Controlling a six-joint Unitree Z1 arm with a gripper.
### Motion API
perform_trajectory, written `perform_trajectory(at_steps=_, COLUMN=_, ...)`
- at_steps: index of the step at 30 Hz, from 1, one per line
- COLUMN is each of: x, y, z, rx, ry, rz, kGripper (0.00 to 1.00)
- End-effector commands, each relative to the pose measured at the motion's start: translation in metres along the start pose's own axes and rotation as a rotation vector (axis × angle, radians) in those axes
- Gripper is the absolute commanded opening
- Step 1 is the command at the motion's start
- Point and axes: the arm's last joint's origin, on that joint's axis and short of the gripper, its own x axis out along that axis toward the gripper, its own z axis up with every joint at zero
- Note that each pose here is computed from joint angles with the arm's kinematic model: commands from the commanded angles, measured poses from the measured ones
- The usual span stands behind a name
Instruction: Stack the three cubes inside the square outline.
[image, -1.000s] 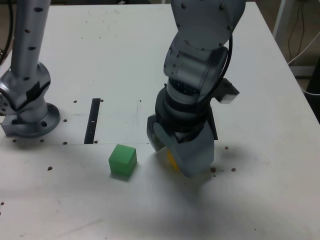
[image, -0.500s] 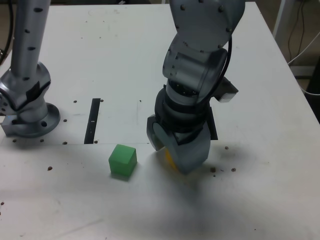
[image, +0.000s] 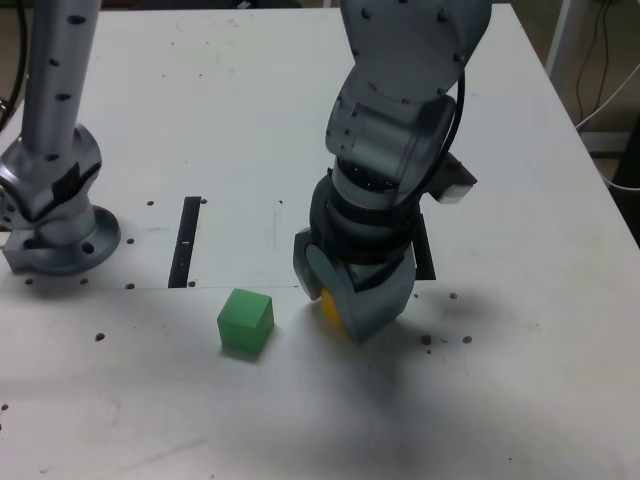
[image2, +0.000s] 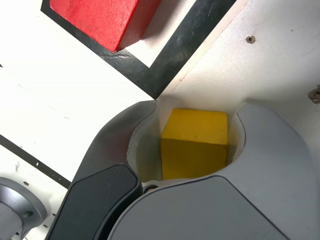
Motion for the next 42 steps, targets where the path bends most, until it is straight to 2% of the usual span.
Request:
perform_trajectory(at_steps=1, x=-0.001, y=0.0, z=0.001, rx=-0.002, ry=0.002, rz=-0.004, kGripper=0.39)
perform_trajectory(at_steps=8, x=-0.014, y=0.0, z=-0.005, rx=-0.014, ry=0.006, rz=-0.003, kGripper=0.39)
perform_trajectory(at_steps=13, x=-0.044, y=0.001, z=-0.016, rx=-0.044, ry=0.009, rz=0.003, kGripper=0.39)
perform_trajectory(at_steps=17, x=-0.073, y=0.005, z=-0.025, rx=-0.083, ry=-0.009, rz=0.012, kGripper=0.39)
perform_trajectory(at_steps=22, x=-0.094, y=0.015, z=-0.034, rx=-0.138, ry=-0.03, rz=-0.004, kGripper=0.39)
perform_trajectory(at_steps=27, x=-0.096, y=0.033, z=-0.042, rx=-0.199, ry=-0.039, rz=-0.025, kGripper=0.39)
perform_trajectory(at_steps=34, x=-0.085, y=0.067, z=-0.062, rx=-0.312, ry=-0.021, rz=-0.058, kGripper=0.39)
perform_trajectory(at_steps=42, x=-0.072, y=0.097, z=-0.078, rx=-0.481, ry=-0.025, rz=-0.129, kGripper=0.39)
